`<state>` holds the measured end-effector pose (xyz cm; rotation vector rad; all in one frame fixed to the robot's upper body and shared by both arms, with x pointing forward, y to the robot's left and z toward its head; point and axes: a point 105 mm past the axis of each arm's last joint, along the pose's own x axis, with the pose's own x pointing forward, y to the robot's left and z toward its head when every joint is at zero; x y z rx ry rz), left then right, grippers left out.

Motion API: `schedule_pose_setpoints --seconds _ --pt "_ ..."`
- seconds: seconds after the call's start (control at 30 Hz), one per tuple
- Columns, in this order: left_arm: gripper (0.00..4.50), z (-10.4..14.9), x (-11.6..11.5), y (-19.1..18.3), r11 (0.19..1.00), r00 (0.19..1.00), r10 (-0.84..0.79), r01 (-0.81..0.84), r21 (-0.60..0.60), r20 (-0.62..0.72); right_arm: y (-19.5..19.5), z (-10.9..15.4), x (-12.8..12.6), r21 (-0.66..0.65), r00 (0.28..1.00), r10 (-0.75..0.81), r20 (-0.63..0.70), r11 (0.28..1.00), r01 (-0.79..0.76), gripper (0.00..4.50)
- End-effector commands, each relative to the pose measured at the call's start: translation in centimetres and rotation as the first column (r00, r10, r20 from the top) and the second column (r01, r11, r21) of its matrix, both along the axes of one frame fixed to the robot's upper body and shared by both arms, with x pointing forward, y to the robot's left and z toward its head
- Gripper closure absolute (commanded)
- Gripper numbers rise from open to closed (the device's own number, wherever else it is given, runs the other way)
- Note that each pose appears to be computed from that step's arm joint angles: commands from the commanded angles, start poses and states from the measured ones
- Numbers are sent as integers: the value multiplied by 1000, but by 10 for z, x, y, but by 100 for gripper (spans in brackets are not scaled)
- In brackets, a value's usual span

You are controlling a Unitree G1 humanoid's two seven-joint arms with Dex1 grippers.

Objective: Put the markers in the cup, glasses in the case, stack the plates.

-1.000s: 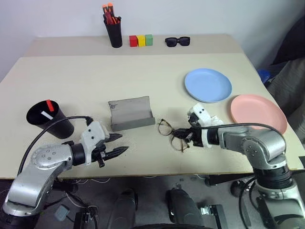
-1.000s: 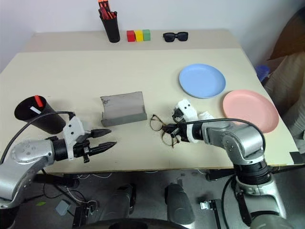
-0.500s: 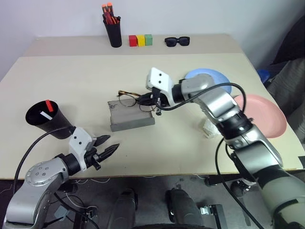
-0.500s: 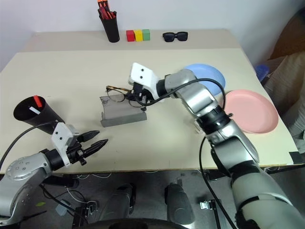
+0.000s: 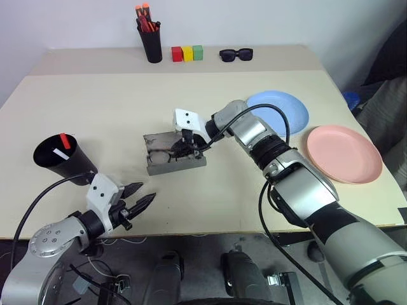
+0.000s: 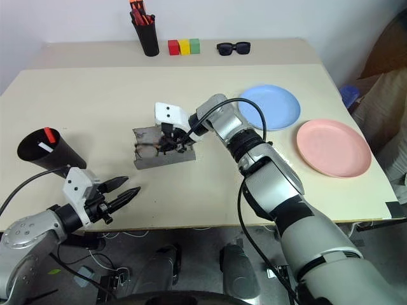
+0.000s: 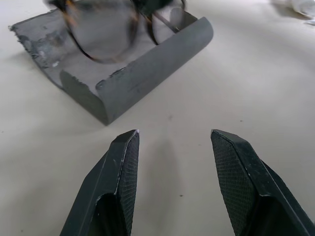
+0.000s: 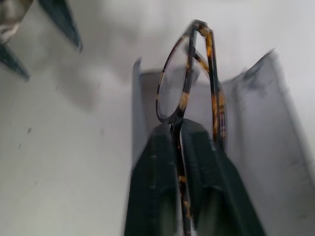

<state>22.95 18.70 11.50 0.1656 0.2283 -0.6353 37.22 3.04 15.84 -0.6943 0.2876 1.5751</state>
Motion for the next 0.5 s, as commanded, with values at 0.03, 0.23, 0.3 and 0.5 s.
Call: schedule_pose_setpoints --seconds 0.03,0.23,0.3,0.5 --pt "213 19 3 -6 999 997 -4 7 -46 74 7 37 4 97 996 14 93 995 -24 205" --pt "271 44 33 -4 986 988 94 -75 -149 119 -16 82 19 275 970 -110 218 960 47 149" --pt "351 58 53 -5 980 977 145 -120 -156 158 -34 91 24 324 951 -180 253 942 92 149" --pt "447 74 124 -8 945 942 318 -305 -120 111 -77 81 -6 423 917 -248 312 901 99 149"
